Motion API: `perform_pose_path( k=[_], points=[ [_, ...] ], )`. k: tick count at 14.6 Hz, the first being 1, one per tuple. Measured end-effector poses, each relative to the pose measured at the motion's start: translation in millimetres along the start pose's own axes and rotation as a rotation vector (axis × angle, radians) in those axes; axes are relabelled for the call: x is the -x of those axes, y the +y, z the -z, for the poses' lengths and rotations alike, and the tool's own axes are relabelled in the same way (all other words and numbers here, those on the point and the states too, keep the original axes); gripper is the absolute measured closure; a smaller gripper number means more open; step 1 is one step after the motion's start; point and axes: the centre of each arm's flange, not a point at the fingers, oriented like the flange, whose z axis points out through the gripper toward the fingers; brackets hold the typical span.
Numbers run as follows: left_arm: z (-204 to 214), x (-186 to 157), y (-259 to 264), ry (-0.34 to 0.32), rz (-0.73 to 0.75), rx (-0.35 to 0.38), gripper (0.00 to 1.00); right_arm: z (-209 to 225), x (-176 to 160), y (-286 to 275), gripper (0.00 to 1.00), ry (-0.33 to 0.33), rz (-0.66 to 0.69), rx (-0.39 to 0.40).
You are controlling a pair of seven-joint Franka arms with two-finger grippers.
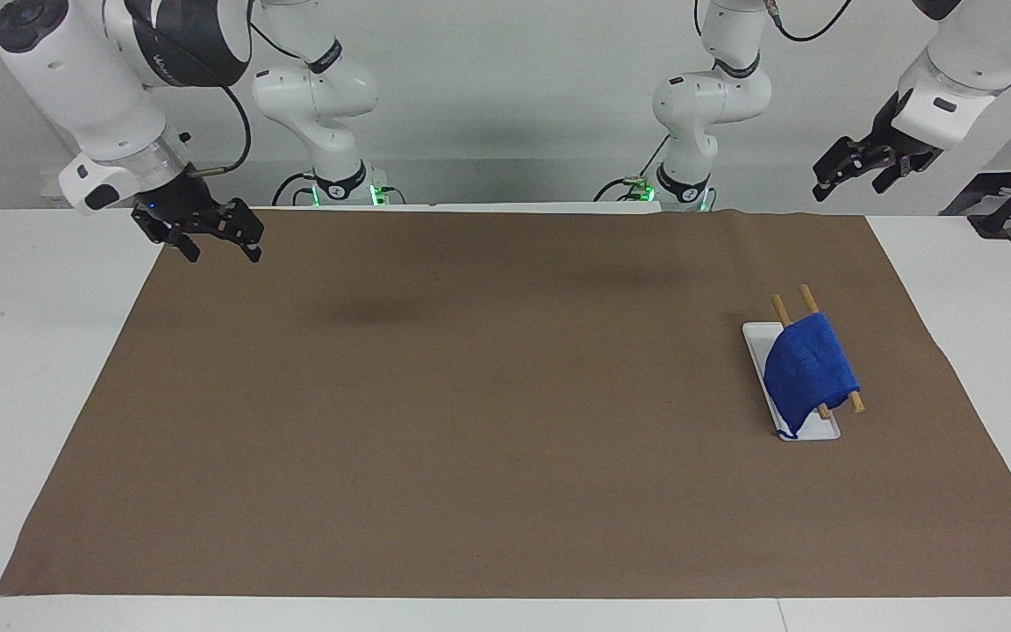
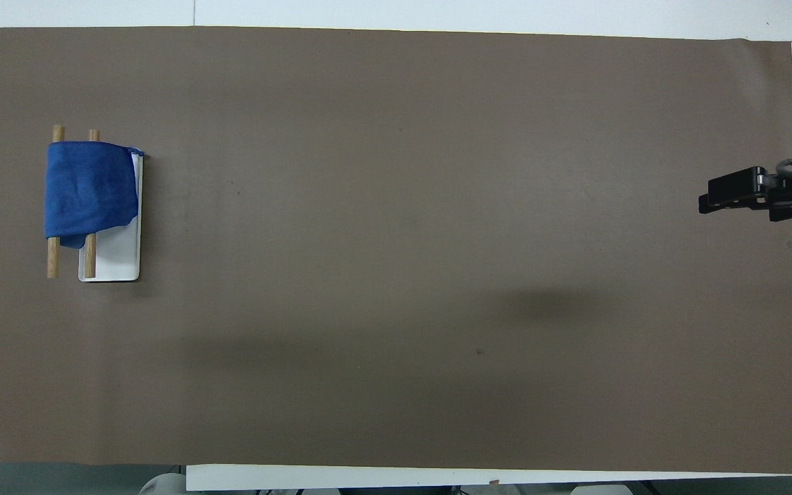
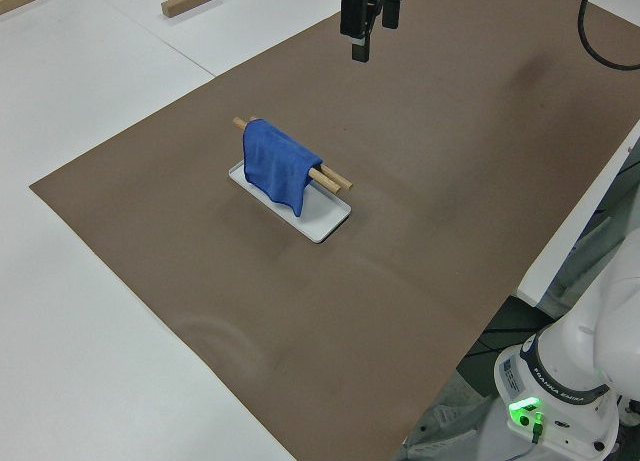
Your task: Right arm passes towel to left arm to hang
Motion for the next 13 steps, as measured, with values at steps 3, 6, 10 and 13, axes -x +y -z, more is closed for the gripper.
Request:
perform_pose_path(
  k=[3,6,10,13],
  points=[
    [-10,-5,13,-0.036,-0.037,-0.01,0.0,0,0,0,0.0,0.0,0.0,0.0],
    [-18,-17,19,-0.059,-0.048,-0.01,0.0,0,0,0,0.0,0.0,0.0,0.0],
    [-12,-22,19,-0.045,-0.051,-0.007,0.0,0,0,0,0.0,0.0,0.0,0.0],
    [-8,-22,20,-0.033,-0.053,0.0,0.0,0,0,0,0.0,0.0,0.0,0.0]
  ],
)
